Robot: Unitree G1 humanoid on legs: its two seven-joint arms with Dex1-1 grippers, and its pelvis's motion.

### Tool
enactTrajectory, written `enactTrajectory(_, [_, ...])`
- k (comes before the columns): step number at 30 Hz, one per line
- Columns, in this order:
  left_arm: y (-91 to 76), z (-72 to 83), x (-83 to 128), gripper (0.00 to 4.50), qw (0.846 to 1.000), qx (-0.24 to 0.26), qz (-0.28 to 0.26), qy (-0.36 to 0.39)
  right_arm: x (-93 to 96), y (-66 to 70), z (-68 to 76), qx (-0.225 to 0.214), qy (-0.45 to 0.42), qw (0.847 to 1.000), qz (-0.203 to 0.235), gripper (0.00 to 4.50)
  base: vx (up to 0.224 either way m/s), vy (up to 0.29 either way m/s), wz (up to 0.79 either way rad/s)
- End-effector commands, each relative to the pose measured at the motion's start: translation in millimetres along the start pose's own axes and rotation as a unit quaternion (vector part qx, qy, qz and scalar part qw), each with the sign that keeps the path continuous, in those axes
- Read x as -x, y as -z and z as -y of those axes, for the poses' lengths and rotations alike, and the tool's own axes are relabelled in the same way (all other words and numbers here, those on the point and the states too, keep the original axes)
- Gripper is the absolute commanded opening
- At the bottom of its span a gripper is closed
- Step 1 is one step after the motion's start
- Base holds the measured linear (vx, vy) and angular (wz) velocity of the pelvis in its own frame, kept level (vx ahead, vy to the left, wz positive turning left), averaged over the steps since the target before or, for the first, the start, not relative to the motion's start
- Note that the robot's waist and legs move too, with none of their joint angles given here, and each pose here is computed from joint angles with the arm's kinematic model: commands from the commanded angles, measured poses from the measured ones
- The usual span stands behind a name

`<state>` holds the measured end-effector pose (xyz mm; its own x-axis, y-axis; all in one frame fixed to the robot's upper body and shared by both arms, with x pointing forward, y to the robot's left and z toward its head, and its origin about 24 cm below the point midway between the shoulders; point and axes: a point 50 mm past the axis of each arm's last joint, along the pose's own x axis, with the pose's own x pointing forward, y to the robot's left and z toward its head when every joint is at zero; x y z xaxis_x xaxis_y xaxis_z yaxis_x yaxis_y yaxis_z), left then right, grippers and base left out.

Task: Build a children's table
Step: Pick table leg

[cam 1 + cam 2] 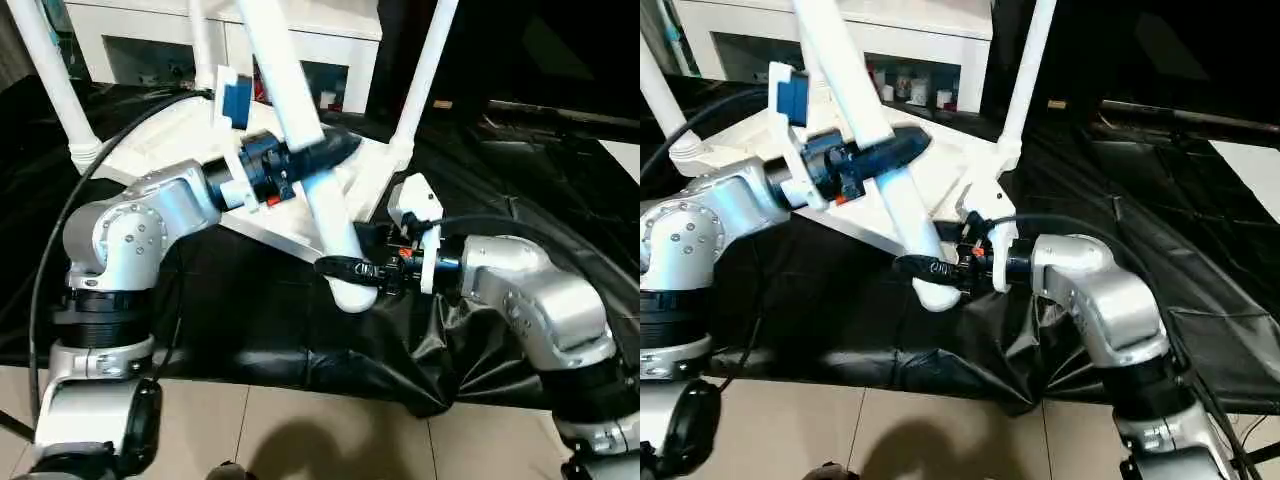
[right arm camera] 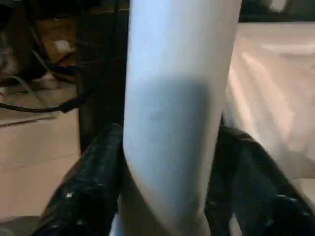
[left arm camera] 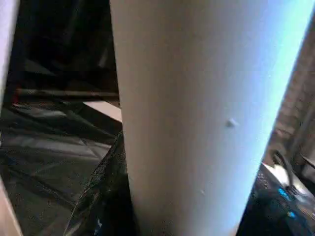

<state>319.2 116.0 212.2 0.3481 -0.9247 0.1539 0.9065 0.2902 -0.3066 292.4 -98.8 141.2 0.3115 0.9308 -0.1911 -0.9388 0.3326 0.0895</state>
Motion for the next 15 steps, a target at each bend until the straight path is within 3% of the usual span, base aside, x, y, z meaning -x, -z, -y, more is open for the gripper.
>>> enactTrajectory(1, [-5.2, 6.9, -4.1, 1.83, 0.999, -0.011, -0.011, 0.031, 6.2, -4.6, 6.0, -0.011, 0.009, 1.000, 0.001, 2.53, 0.000, 0.000, 0.00])
enactTrajectory(8, [-3.9, 6.8, -3.0, 1.82, 0.998, -0.010, -0.023, 0.050, 6.0, -0.4, 1.4, -0.021, -0.012, 0.999, -0.022, 1.94, 0.000, 0.000, 0.00])
enactTrajectory(13, [-4.3, 6.3, -3.2, 1.82, 0.998, -0.009, -0.020, 0.053, 6.5, 1.3, 1.1, -0.022, -0.009, 0.999, -0.026, 1.89, 0.000, 0.000, 0.00])
enactTrajectory(14, [-4.5, 5.3, -3.5, 2.17, 0.999, -0.011, -0.017, 0.048, 6.6, 1.6, 1.4, -0.023, -0.004, 0.999, -0.023, 1.88, 0.000, 0.000, 0.00])
enactTrajectory(15, [-4.5, 5.1, -3.6, 2.17, 0.999, -0.011, -0.016, 0.047, 6.6, 1.7, 1.5, -0.024, -0.002, 0.999, -0.022, 1.88, 0.000, 0.000, 0.00])
